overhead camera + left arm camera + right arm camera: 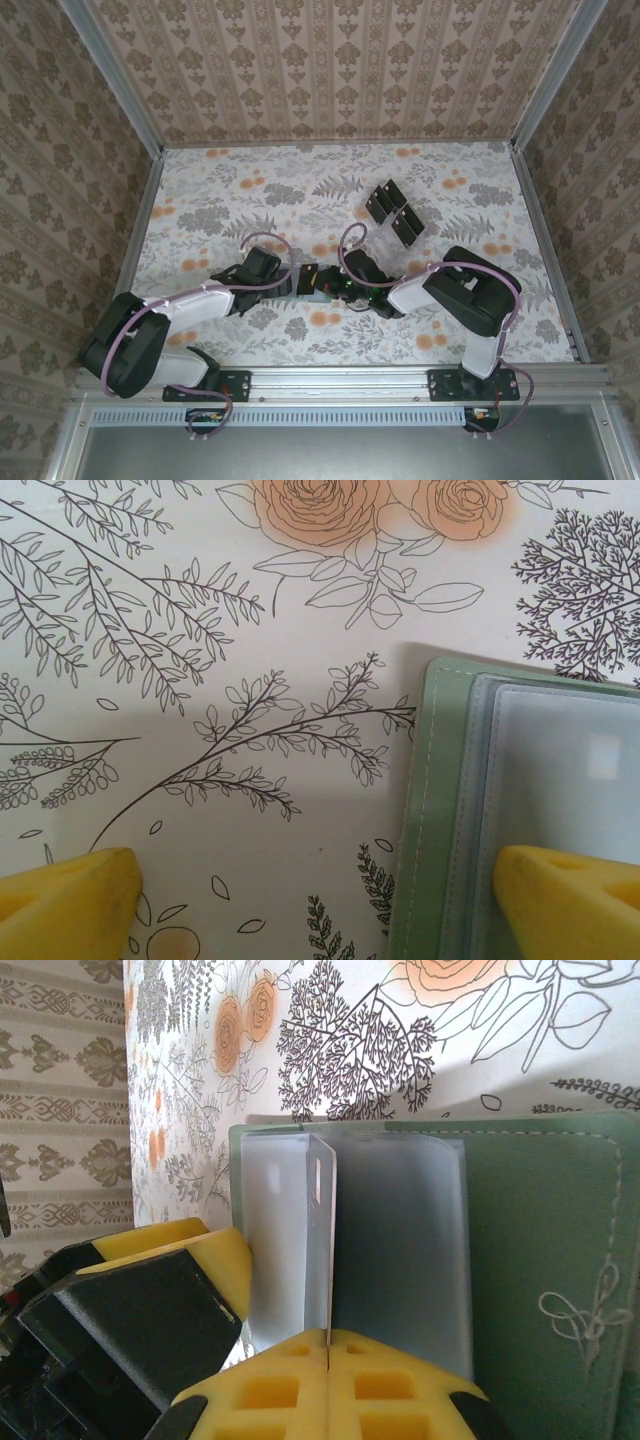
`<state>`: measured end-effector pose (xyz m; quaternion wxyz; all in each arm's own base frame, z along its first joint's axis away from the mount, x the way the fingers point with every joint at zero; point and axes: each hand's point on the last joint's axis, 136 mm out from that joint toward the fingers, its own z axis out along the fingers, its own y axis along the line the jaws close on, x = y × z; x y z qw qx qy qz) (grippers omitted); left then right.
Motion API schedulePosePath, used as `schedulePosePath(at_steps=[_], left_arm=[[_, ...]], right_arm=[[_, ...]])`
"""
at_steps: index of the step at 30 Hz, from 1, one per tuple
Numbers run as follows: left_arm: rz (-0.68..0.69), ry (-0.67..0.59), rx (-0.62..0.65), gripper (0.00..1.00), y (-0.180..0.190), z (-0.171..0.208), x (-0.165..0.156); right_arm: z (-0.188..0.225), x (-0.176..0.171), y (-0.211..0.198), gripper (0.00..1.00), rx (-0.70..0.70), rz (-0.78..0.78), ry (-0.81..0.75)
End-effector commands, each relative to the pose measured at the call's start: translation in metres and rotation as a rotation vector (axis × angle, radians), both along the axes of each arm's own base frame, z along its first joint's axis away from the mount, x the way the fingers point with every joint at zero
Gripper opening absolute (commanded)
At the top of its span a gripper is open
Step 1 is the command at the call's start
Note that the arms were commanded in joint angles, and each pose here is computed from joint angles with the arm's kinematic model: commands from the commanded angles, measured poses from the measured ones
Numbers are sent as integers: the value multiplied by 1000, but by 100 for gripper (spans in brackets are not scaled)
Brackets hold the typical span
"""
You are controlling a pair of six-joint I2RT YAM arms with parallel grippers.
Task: Put the credit cards into the card holder
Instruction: Insert the credit card into the card slot.
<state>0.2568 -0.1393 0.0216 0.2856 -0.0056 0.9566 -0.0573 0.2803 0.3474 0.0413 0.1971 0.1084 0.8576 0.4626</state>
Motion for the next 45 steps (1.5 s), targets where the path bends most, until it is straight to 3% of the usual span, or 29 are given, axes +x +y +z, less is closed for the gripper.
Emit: schedulePosePath(at_steps=[1,45], left_arm=[[19,71,69,100,18,-18,-17],[18,73,71,100,18,-18,-17]], right_arm=[[-14,-8,-1,0,-11,8,29],[-37,-15,6,0,-13,49,96]])
